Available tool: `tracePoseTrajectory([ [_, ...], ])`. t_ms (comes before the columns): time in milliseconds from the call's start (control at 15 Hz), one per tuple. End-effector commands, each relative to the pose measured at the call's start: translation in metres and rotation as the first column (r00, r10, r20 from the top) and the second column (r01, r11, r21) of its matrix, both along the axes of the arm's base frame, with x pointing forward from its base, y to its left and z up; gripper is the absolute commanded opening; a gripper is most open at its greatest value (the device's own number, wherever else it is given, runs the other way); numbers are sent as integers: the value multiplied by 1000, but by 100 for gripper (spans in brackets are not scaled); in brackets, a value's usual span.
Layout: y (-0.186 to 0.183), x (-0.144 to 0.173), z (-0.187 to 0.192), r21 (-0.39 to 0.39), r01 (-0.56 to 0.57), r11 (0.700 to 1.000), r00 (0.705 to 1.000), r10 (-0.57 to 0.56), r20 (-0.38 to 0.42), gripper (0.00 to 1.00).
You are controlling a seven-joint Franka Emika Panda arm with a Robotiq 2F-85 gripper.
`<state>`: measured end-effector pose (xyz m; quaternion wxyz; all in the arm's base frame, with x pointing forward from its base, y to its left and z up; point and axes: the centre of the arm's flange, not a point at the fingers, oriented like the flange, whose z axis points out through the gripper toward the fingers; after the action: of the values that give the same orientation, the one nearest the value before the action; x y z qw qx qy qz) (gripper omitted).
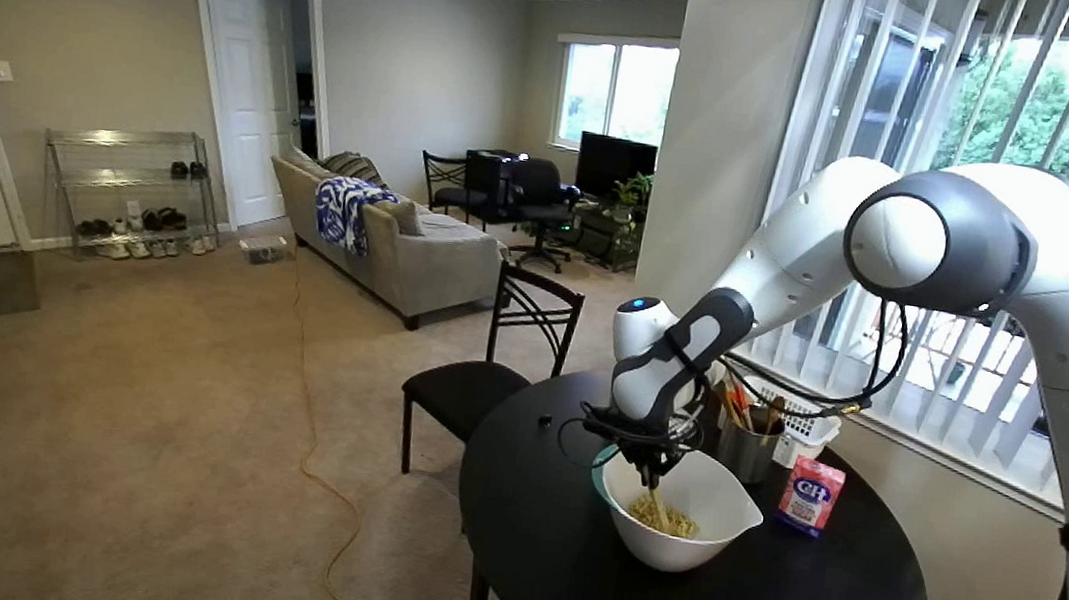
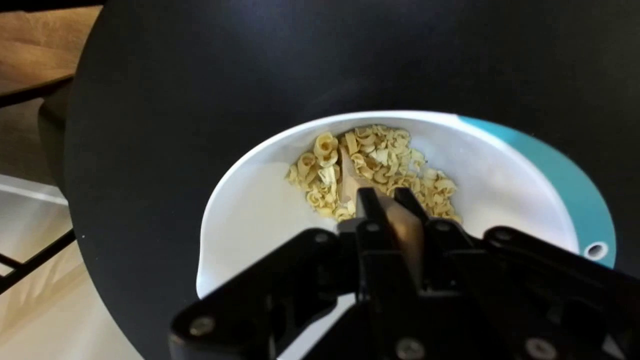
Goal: Use the wooden spoon to stir the bowl
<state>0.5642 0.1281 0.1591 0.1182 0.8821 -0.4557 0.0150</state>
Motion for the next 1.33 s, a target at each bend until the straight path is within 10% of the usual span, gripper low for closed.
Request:
tracePoseTrajectory([
  [0, -5, -1, 14, 101, 18, 995, 999, -15, -35, 4],
  [1267, -14, 9, 21, 153, 65, 986, 981, -91, 170, 4],
])
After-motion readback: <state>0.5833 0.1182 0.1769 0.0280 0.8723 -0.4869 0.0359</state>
